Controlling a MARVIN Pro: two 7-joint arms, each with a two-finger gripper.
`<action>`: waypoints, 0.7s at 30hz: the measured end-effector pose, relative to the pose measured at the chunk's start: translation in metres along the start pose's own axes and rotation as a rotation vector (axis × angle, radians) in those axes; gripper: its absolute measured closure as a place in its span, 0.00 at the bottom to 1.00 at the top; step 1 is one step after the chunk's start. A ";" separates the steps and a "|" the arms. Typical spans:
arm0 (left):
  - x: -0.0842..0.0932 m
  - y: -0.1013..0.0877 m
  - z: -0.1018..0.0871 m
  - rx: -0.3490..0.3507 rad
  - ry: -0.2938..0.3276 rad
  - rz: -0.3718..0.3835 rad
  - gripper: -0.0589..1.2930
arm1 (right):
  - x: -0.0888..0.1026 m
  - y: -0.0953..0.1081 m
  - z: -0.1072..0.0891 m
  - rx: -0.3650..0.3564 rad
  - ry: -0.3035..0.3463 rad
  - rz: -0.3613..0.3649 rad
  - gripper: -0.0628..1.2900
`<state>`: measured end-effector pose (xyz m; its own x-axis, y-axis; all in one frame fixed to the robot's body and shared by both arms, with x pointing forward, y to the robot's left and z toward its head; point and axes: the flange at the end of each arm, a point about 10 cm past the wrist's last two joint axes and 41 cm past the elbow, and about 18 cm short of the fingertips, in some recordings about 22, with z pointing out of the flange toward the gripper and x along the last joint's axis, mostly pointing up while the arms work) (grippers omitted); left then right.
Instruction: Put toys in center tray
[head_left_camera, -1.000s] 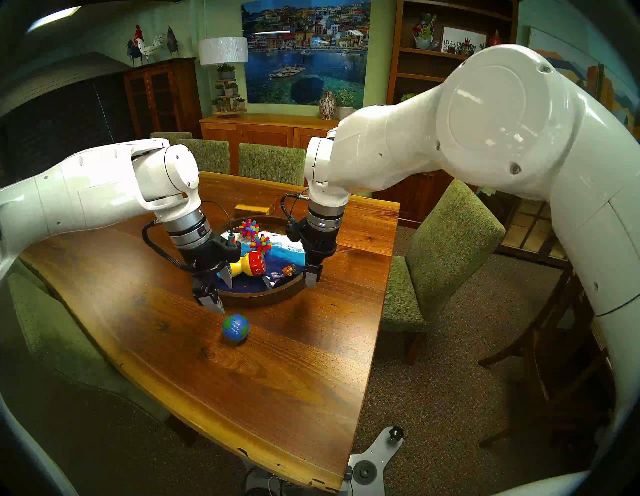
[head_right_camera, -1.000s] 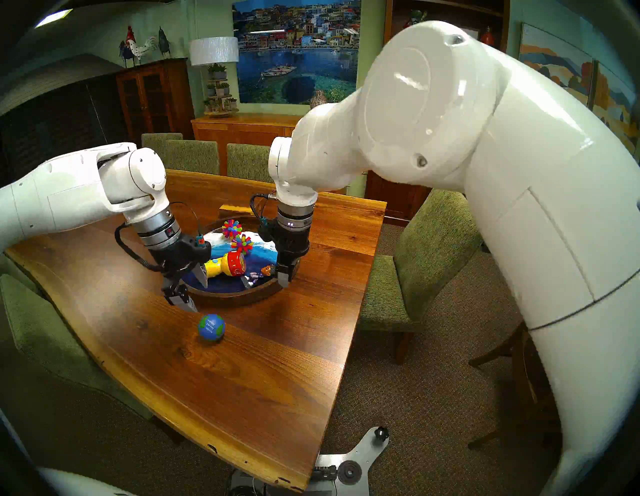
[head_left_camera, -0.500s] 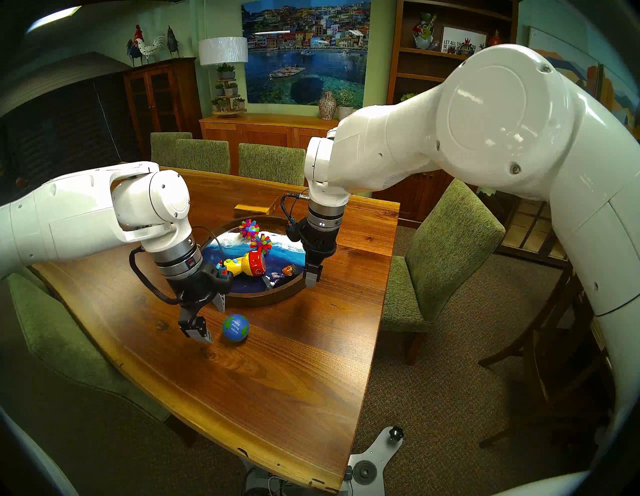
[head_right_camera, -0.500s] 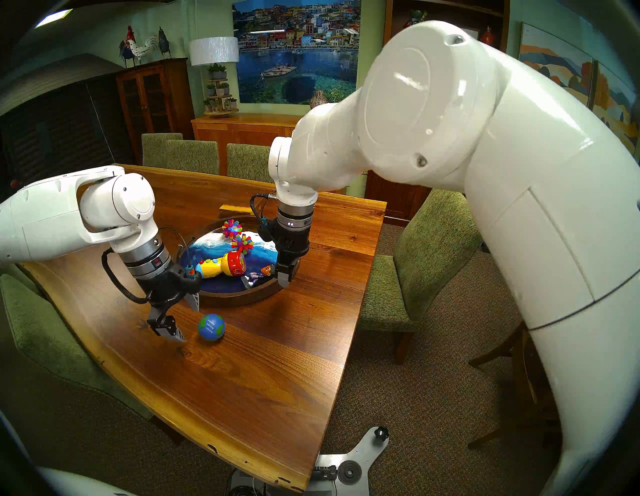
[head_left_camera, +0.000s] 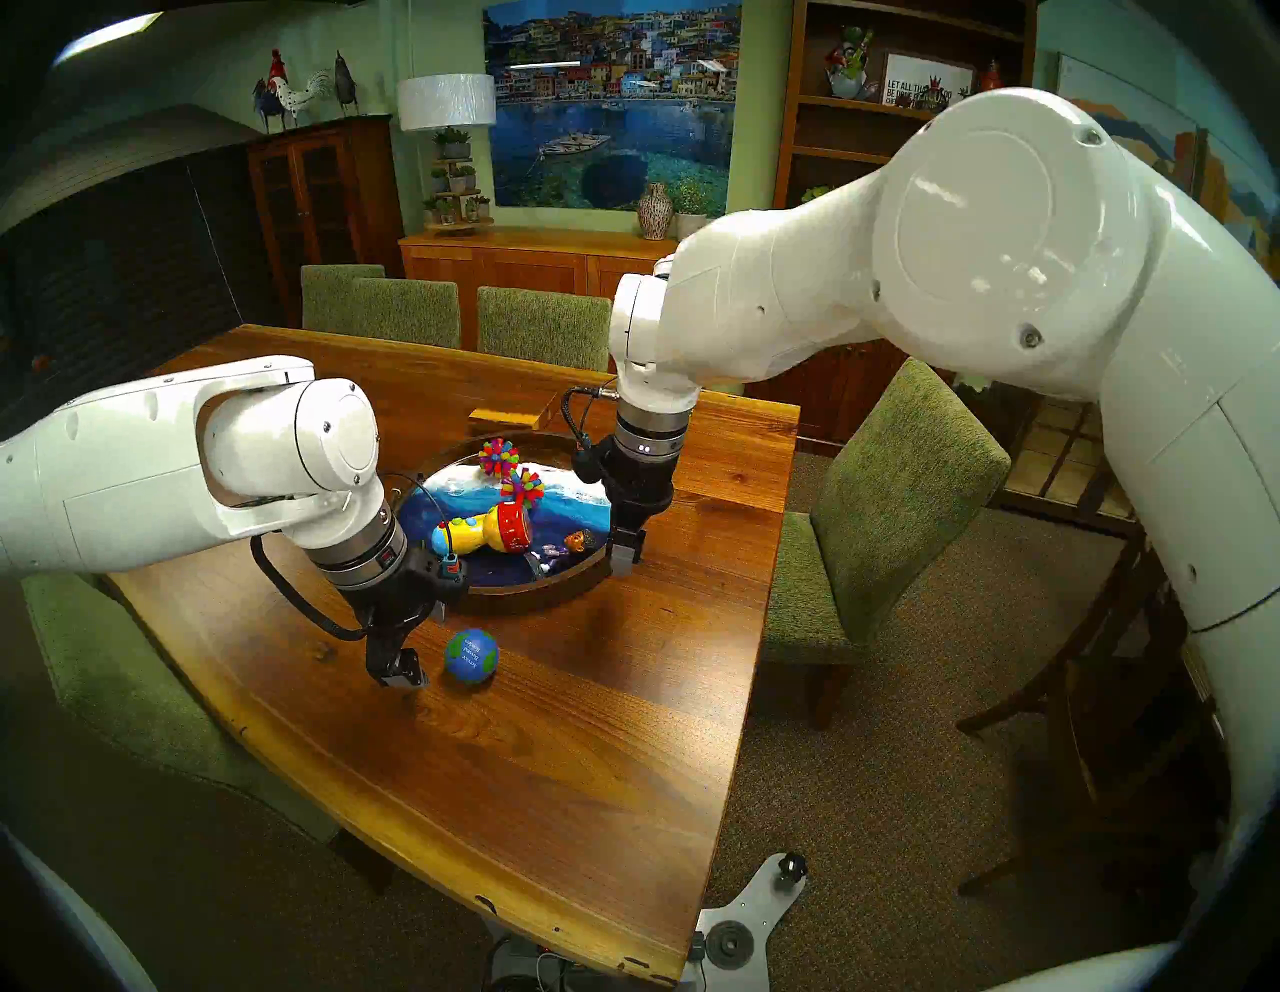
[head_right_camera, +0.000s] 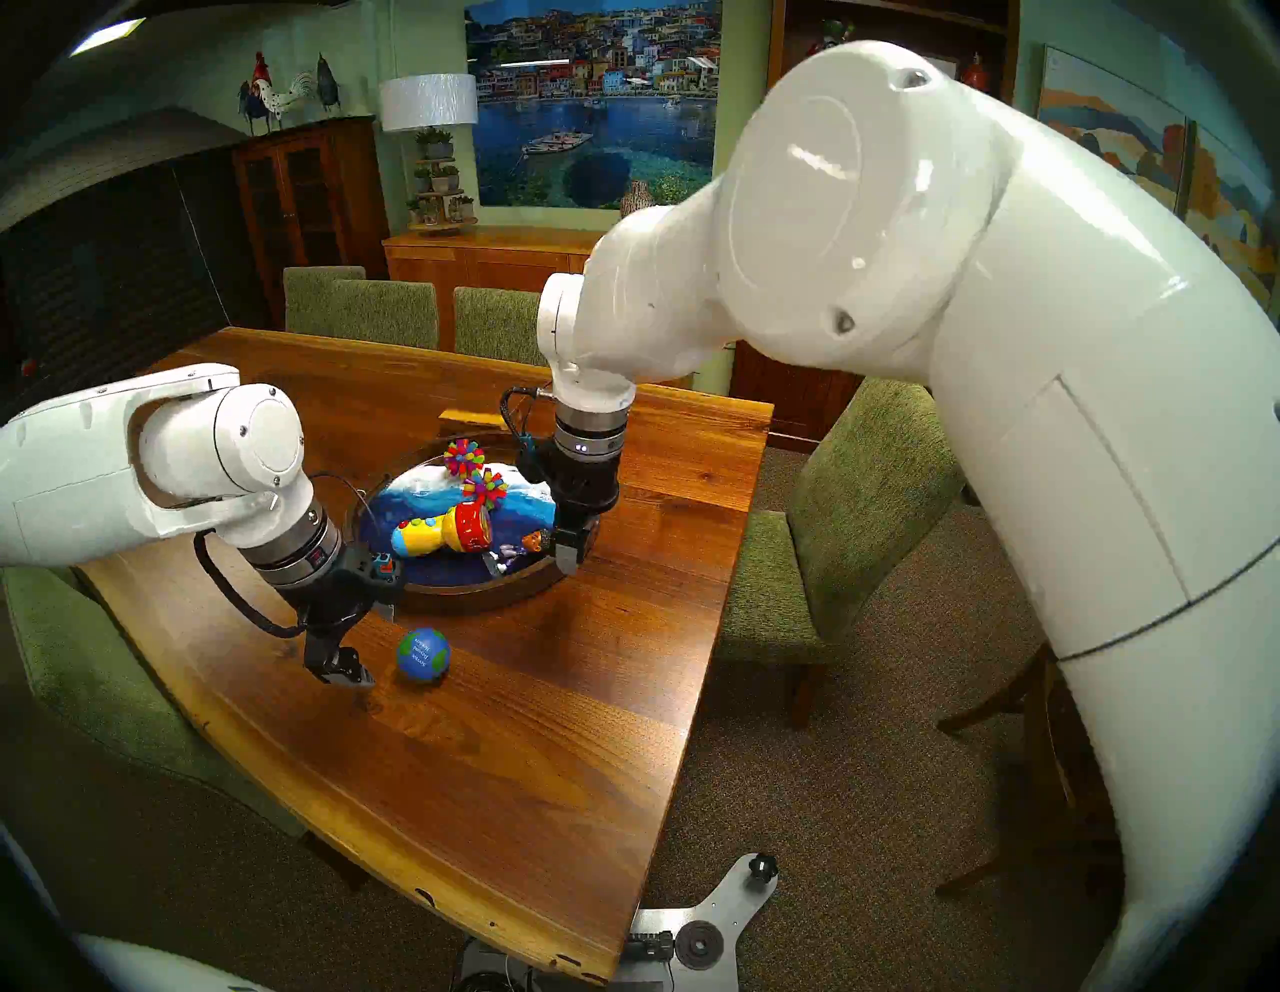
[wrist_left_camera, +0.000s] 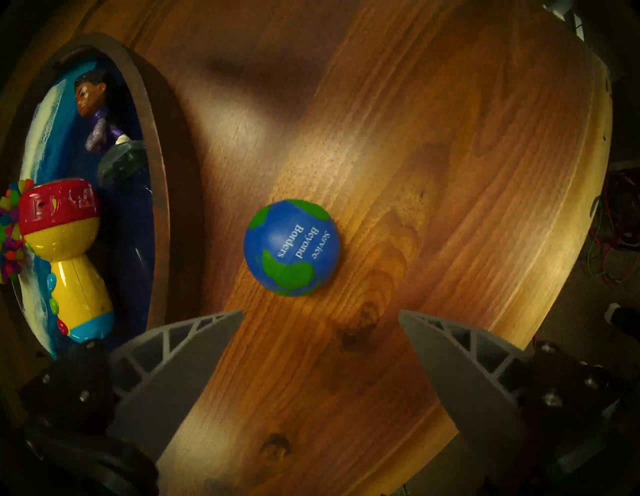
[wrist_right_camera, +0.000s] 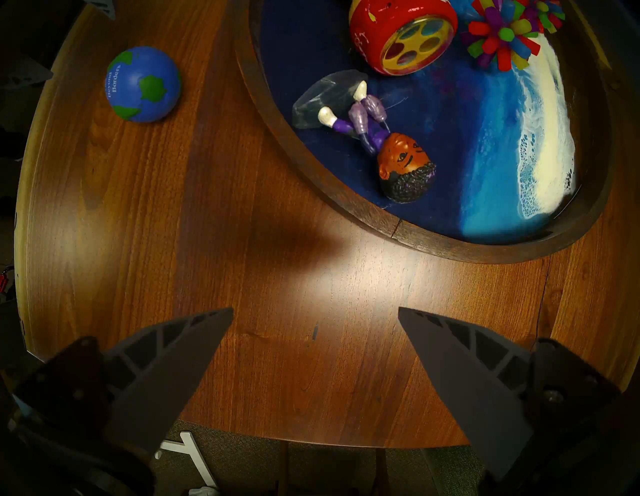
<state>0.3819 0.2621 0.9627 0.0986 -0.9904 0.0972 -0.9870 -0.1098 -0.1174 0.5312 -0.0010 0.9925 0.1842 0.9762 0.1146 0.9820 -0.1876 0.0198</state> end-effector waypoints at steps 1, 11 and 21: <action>-0.001 -0.003 0.002 -0.005 0.003 -0.010 0.06 | 0.000 0.000 0.000 0.000 0.000 0.000 0.04; -0.001 -0.027 0.018 -0.054 0.051 -0.056 0.06 | 0.000 0.000 0.000 0.000 0.000 0.000 0.04; 0.010 -0.034 0.024 -0.089 0.077 -0.034 0.06 | 0.000 0.000 0.000 0.001 0.000 0.000 0.04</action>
<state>0.4198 0.2538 0.9443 0.1255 -0.9764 0.1755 -0.9910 -0.1318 -0.0250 0.5311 -0.0011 0.9925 0.1843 0.9762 0.1144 0.9821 -0.1876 0.0191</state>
